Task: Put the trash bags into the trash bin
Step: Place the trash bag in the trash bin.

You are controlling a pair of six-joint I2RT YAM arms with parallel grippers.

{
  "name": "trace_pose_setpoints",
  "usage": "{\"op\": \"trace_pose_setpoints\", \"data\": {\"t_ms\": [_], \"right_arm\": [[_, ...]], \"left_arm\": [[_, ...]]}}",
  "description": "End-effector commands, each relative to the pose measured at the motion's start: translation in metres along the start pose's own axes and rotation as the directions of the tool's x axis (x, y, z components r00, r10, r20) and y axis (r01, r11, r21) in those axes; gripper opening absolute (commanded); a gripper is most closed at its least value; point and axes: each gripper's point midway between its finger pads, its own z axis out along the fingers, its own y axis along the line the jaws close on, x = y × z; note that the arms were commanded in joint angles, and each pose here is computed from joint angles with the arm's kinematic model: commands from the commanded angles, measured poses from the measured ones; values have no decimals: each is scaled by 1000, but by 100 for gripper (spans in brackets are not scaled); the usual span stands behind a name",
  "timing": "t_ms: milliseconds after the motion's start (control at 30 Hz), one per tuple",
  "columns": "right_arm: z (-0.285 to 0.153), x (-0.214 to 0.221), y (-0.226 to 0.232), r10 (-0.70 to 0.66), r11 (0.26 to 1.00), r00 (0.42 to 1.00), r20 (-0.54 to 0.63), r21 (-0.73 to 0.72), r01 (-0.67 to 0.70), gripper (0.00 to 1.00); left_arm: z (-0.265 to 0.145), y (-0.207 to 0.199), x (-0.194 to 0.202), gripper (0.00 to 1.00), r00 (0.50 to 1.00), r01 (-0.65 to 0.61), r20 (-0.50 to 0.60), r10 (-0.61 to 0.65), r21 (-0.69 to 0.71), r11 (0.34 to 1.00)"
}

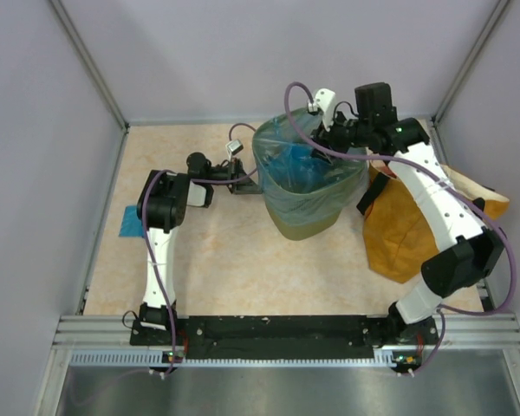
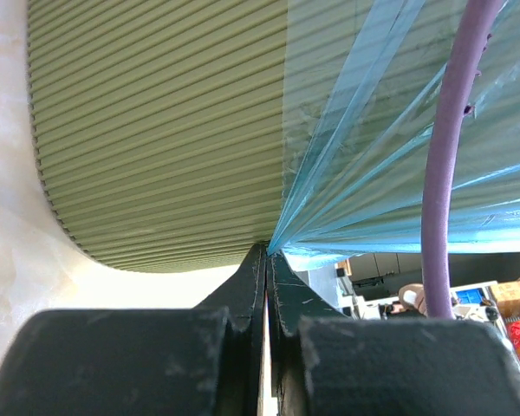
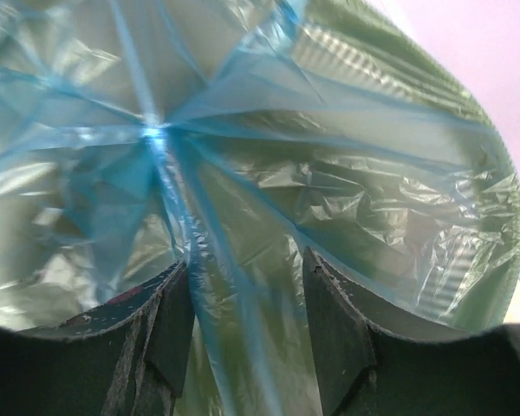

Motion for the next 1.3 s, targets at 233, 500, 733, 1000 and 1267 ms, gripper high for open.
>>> {"op": "trace_pose_setpoints", "data": {"t_ms": [233,500,733,1000,1267], "right_arm": [[14,65,-23,-94,990,970,-224,78,114,45],[14,102,-32,-135,979,922,-363,94,181,44],[18,127,-39,-158,971,878,-451,89,220,44],[24,138,-41,-180,965,847,-500,79,252,48],[11,108,-45,-178,956,880,-441,136,261,56]], "left_arm": [[2,-14,-1,0,947,-321,15,320,28,947],[2,-17,0,0,941,-339,8,339,34,940],[2,-16,0,0,944,-331,11,331,34,943],[2,-15,1,0,945,-328,9,328,35,944],[-3,-32,1,3,911,-411,-12,411,38,911]]}}
